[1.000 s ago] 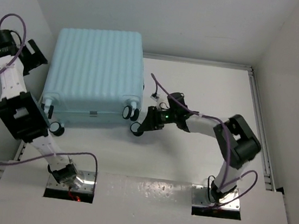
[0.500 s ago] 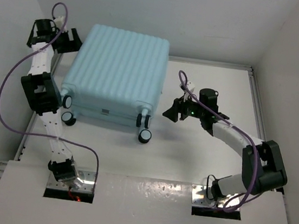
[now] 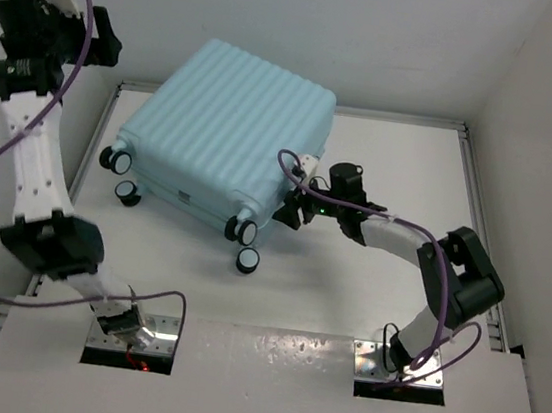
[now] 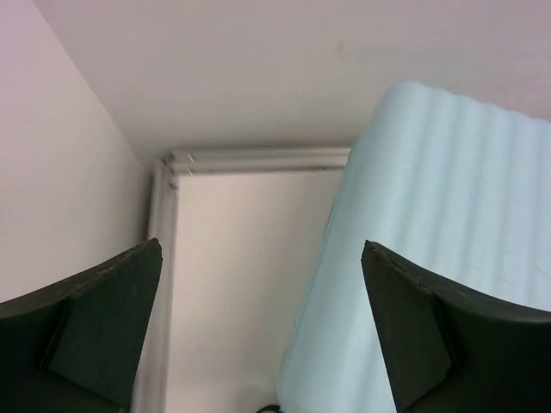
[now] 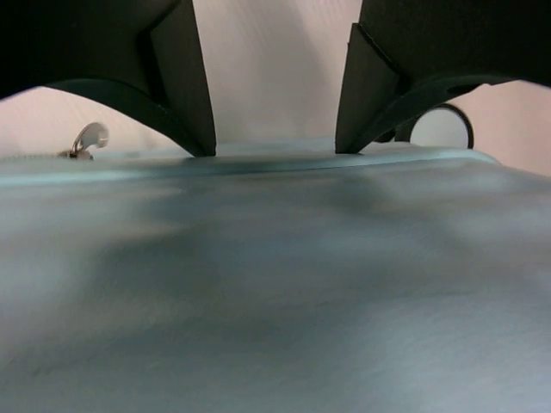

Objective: Pack the luggage

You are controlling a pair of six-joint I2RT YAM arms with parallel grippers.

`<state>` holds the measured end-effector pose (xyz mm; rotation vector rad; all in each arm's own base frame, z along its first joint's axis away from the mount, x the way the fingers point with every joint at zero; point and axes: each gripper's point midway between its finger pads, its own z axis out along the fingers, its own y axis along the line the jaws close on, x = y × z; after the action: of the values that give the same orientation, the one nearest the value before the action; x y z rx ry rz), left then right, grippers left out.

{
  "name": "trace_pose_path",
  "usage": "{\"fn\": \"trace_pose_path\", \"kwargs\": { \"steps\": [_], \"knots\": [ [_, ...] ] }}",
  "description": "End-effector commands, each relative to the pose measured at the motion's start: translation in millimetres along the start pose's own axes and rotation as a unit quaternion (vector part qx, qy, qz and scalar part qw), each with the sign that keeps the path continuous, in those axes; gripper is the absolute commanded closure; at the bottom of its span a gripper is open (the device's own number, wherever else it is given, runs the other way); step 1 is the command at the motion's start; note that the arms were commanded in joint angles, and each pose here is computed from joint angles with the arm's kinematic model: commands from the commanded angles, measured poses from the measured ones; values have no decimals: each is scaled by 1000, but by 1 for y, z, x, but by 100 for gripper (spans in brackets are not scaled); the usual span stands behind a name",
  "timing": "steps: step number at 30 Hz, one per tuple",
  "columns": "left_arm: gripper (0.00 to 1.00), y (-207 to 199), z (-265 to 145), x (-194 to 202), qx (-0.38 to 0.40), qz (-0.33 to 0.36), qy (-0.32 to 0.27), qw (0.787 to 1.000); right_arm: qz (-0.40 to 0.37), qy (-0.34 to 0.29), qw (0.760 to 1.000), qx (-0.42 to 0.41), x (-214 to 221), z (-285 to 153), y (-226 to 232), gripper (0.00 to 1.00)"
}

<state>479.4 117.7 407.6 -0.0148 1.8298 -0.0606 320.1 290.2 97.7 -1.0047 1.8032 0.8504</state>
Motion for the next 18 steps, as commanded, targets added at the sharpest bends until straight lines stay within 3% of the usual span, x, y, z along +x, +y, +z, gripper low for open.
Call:
{"fn": "trace_pose_path", "kwargs": {
  "steps": [1,2,4,6,8,13,18],
  "knots": [
    [0,-44,-72,36,54,50,53,996,-49,-105,993,8,-80,43,6,42],
    [0,-52,-84,52,71,55,74,993,-44,-122,991,19,-103,56,2,40],
    [0,-82,-97,86,120,57,107,985,-12,-105,994,23,-98,73,-5,40],
    [0,-114,-123,110,174,68,131,974,-8,-132,991,26,-137,88,-11,40],
    [0,-130,-143,128,200,74,153,965,8,-130,990,55,-139,94,-26,40],
    [0,-167,-182,181,320,88,230,915,10,-108,989,100,-127,85,-48,39],
    [0,-182,-180,204,345,99,255,898,5,-110,987,117,-133,52,-45,31]
  ]
}}
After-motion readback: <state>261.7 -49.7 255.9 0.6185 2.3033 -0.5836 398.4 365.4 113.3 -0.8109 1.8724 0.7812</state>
